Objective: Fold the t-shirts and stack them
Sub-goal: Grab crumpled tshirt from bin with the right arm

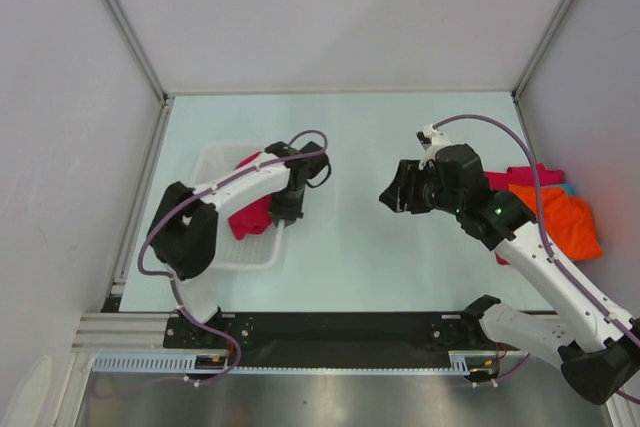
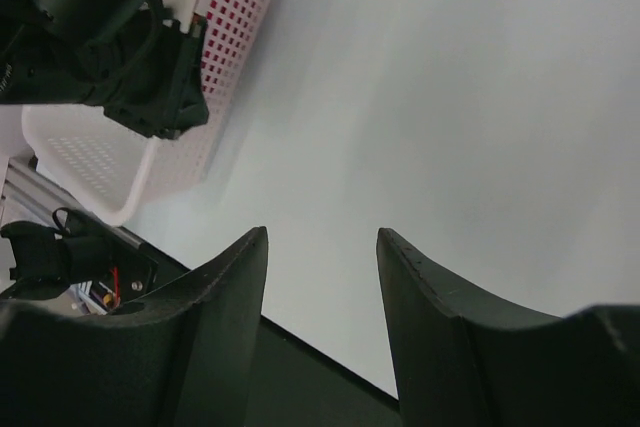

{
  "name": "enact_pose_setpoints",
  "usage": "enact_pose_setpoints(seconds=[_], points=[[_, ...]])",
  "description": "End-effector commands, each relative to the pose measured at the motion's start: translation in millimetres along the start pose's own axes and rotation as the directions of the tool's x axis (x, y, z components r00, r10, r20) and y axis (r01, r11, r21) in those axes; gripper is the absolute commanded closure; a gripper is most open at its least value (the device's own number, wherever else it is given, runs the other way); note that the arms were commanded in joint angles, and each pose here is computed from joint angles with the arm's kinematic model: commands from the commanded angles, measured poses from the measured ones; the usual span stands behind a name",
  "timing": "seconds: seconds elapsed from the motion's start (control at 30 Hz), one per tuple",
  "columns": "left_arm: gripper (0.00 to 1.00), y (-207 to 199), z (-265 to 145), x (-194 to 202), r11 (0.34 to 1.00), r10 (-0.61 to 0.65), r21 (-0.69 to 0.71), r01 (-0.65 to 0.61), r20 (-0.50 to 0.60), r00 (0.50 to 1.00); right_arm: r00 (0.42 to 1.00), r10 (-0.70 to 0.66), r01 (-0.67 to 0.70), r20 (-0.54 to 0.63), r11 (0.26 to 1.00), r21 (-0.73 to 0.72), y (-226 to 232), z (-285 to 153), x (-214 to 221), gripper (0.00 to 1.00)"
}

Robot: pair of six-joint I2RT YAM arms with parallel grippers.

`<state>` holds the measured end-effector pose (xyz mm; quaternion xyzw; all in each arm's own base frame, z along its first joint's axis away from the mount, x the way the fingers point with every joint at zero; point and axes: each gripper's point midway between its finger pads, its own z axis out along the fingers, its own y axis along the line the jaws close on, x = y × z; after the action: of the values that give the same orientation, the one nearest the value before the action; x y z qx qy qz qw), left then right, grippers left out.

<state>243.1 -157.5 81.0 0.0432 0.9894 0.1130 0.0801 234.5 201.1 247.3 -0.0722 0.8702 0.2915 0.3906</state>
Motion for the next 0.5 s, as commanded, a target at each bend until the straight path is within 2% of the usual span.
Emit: enact_pose_setpoints(seconds=[0.0,0.17,0.33,0.43,0.47], points=[[0.96,-91.4,-18.1,-13.8,0.95,0.156,0.261,-0.169,0.072,0.985,0.994,0.034,-0.043,0.102,0.995,0.088,-14.0,-16.3,-14.7,0.48],[0.96,-170.3,-23.6,6.3,0.847,0.305,0.43,-0.313,0.09,0.948,0.965,0.04,-0.099,0.261,0.971,0.217,-37.2,-48.5,-36.3,0.48],[0.94,-240.5,-53.9,37.7,0.656,0.425,0.63,-0.416,0.147,0.893,0.936,0.051,-0.156,0.35,0.947,0.279,-50.6,-66.0,-47.7,0.48],[0.94,-271.6,-71.8,63.6,0.532,0.509,0.683,-0.5,0.214,0.834,0.925,0.062,-0.185,0.374,0.935,0.304,-56.6,-71.6,-48.5,0.49],[0.94,-278.8,-74.4,73.8,0.509,0.53,0.689,-0.516,0.221,0.818,0.922,0.067,-0.195,0.382,0.932,0.306,-57.8,-73.1,-48.7,0.49]])
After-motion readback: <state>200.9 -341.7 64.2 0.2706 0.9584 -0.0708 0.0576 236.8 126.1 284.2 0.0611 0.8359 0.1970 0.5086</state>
